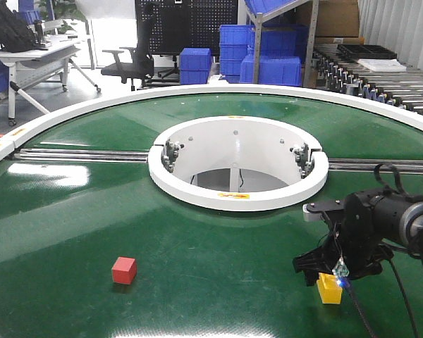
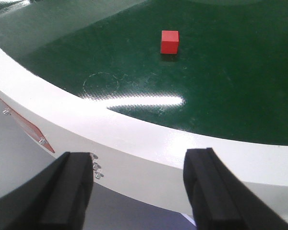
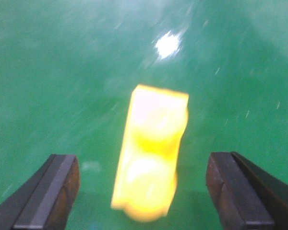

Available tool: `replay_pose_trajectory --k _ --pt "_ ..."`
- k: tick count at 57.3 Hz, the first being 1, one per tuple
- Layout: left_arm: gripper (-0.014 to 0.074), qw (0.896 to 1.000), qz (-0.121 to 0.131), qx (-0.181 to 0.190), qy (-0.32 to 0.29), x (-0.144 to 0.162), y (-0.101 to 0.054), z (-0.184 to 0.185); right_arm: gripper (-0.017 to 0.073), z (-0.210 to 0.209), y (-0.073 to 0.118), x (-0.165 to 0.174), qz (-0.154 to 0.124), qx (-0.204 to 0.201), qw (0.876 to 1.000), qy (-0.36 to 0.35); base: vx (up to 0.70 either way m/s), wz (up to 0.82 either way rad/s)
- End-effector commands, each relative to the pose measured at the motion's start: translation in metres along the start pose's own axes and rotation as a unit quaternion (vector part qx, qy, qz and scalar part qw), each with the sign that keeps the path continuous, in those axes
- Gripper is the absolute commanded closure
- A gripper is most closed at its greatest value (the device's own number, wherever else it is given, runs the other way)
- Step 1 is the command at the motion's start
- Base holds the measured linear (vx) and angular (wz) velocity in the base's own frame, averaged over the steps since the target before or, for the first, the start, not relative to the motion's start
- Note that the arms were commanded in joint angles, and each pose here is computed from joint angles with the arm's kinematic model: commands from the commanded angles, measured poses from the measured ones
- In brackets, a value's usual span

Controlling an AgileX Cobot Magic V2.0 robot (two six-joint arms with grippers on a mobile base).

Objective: Pick red and yellow blocks into blue bin
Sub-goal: 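Lower the right gripper onto the yellow brick and grasp it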

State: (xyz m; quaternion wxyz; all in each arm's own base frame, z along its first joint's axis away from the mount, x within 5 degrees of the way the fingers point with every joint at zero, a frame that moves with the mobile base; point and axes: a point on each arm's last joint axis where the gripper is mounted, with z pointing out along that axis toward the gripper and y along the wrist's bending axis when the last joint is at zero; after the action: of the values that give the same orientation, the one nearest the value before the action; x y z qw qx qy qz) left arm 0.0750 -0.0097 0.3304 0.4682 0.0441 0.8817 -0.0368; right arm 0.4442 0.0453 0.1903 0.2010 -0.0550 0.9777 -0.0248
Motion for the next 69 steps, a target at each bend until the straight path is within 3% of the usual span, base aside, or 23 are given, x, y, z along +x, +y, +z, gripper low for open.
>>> replay_pose_trajectory --k 1,24,31,44,54,59,69 --pt "0.0079 0.999 0.000 0.006 -0.040 -0.013 -0.001 -0.003 -0.0017 -0.026 -0.007 -0.019 0.005 0.011 0.997 -0.076 0.00 0.00" --pt "0.0079 0.999 0.000 0.006 -0.040 -0.013 -0.001 -0.003 0.0041 -0.008 -0.004 -0.018 0.018 0.003 0.997 -0.071 0.00 0.00" --pt "0.0079 0.999 0.000 0.006 -0.040 -0.013 -0.001 -0.003 0.0100 -0.008 -0.004 -0.018 0.018 0.003 0.997 -0.069 0.00 0.00" --pt "0.0079 0.999 0.000 0.006 -0.040 -0.013 -0.001 -0.003 0.0292 -0.011 -0.005 -0.016 0.019 0.004 0.998 -0.060 0.00 0.00" --pt "0.0079 0.999 0.000 0.006 -0.040 -0.013 -0.001 -0.003 0.0330 -0.041 -0.006 -0.020 0.021 0.003 0.996 -0.086 0.00 0.00" --pt "0.0079 0.999 0.000 0.006 -0.040 -0.013 -0.001 -0.003 0.0328 -0.065 -0.003 -0.016 0.008 0.001 0.994 -0.105 0.00 0.00" --pt "0.0079 0.999 0.000 0.006 -0.046 -0.014 -0.001 -0.004 0.0328 -0.119 0.011 0.014 -0.047 -0.008 0.985 -0.164 0.00 0.00"
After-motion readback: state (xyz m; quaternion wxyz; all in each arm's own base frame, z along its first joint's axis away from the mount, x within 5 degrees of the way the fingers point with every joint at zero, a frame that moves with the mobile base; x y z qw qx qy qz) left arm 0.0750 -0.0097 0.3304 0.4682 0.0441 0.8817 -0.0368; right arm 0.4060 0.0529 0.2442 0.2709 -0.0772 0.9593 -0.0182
